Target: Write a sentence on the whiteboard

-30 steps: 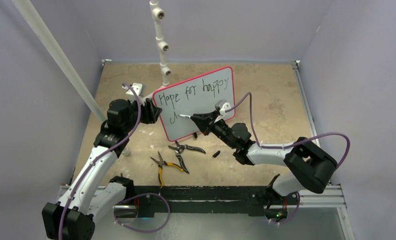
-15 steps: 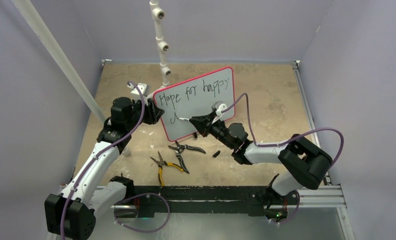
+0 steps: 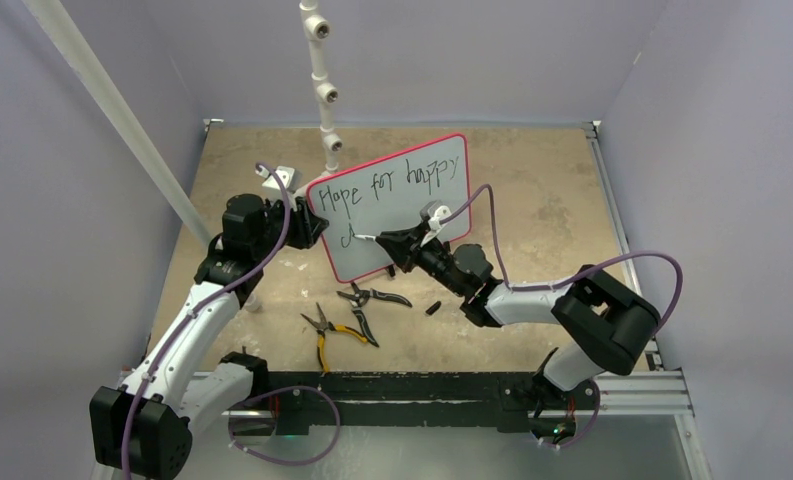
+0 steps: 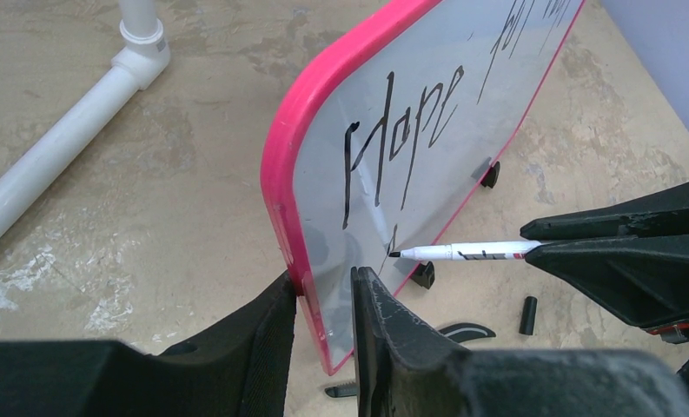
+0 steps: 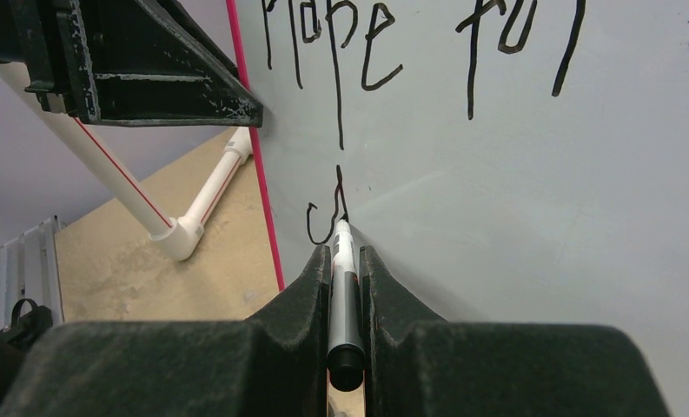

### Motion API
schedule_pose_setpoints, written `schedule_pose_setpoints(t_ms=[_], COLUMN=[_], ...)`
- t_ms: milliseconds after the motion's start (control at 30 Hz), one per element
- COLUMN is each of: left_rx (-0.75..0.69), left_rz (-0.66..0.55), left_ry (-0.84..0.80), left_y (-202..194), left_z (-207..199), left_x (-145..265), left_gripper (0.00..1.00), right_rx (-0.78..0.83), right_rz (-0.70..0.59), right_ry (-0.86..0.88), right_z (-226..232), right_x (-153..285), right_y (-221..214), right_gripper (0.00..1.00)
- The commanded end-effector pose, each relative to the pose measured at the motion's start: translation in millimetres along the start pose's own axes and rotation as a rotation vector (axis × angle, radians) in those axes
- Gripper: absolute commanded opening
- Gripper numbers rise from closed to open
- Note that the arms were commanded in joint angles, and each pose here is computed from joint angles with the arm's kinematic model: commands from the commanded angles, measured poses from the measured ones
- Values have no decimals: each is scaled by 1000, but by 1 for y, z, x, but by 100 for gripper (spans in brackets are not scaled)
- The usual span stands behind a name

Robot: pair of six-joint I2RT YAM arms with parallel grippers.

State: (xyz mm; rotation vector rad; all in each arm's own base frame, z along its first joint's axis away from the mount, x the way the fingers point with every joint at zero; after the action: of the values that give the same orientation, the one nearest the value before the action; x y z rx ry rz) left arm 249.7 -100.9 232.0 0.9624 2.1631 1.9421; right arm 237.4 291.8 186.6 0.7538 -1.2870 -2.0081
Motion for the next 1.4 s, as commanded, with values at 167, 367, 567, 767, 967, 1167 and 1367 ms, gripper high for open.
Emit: schedule_pose_setpoints(t_ms=[167,367,567,767,967,1167,1367], left_rx=[-14,-14,-15,-15,-14,-13,-16], left_rz=[-44,-42,-44,-42,-41,-41,-40], left_ry=[-16,-18,-16,-13,-10,-13,-11], left_y=[10,10,11,10,10,10,9], left_z=[0,-1,0,0,0,0,0], left_x=[0,0,0,0,0,1,1], left_gripper=[27,27,27,27,27,26,27], right_rx=[-6,-9,-11,-7,-10,-17,-21], right_rz=[-35,-16,-11,-54,-105,-85,-93], right_ry=[-26,-59,-75,-85,-17,-32,-68], right_z=[-2,-7,-9,-8,5,2,-2], right_x=[1,5,9,12,16,12,12], right_y=[6,0,-2,9,26,23,23], right_gripper=[0,0,0,0,0,0,0])
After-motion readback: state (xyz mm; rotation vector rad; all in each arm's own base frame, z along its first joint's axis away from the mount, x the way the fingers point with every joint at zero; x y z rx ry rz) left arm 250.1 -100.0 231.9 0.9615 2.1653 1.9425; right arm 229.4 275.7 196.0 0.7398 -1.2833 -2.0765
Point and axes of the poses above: each gripper's point midway between its finger pads, its own x axis back along the fingers, its own z axis along the line the jaws close on, y = z × x, the point moved 7 cm from there along x, back along the fingers, and after that the axes turned 6 degrees about -x, right-handed, at the moved point
